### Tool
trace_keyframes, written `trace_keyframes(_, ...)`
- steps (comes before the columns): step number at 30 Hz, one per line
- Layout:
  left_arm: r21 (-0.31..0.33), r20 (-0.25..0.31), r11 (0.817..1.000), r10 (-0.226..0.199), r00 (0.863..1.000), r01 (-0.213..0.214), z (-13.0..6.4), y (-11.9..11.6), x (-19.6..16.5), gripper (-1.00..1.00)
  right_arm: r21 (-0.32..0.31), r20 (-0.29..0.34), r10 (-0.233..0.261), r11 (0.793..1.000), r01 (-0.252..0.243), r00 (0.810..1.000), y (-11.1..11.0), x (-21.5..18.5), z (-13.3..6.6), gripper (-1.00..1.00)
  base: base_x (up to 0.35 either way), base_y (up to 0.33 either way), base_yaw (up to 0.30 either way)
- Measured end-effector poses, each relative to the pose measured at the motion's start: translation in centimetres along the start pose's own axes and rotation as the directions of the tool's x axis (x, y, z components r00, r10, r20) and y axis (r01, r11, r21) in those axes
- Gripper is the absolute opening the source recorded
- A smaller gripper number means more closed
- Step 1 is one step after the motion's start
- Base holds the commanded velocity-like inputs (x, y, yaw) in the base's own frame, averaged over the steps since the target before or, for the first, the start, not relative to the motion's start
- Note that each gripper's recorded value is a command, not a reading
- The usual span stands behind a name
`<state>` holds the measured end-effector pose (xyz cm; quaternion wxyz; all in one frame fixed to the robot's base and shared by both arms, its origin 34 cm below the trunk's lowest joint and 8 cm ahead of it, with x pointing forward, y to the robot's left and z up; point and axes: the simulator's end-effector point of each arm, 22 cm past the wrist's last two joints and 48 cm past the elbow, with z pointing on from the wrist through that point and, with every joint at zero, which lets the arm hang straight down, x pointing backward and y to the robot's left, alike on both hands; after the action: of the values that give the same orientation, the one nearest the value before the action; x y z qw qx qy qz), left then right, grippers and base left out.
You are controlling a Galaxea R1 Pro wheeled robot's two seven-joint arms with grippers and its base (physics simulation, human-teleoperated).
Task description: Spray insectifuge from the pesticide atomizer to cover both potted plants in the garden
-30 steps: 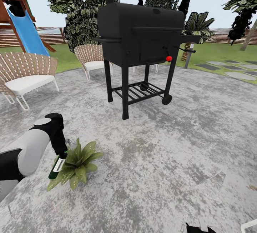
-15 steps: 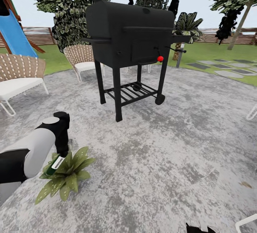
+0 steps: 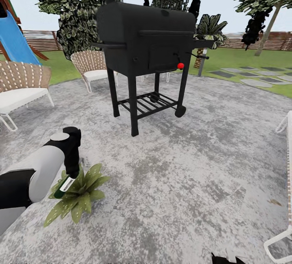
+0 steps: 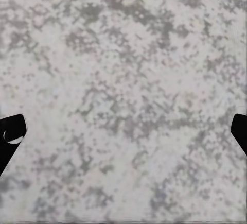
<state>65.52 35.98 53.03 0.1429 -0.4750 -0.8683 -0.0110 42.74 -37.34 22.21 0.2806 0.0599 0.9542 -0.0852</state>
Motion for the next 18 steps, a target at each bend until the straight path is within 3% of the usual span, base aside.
trace_keyframes(8, 0.005, -0.005, 1.0, 0.009, 1.0, -0.009, 0.35, -0.16, 0.16, -1.0, 0.0, 0.0, 0.0, 1.0, 0.0, 1.0, 0.01, -0.01, -0.01, 1.0, -0.014, 0.01, -0.005)
trace_keyframes(13, 0.005, -0.005, 1.0, 0.007, 1.0, -0.007, 0.38, -0.13, 0.24, -1.0, -0.002, 0.0, 0.0, 1.0, 0.0, 1.0, 0.11, 0.0, -0.02, 1.0, 0.0, 0.008, -0.205)
trace_keyframes(18, 0.006, -0.004, 1.0, 0.008, 1.0, -0.008, 0.36, -0.18, 0.15, -1.0, -0.003, 0.0, 0.0, 1.0, 0.0, 1.0, 0.13, 0.01, -0.01, 1.0, 0.0, 0.231, -0.096)
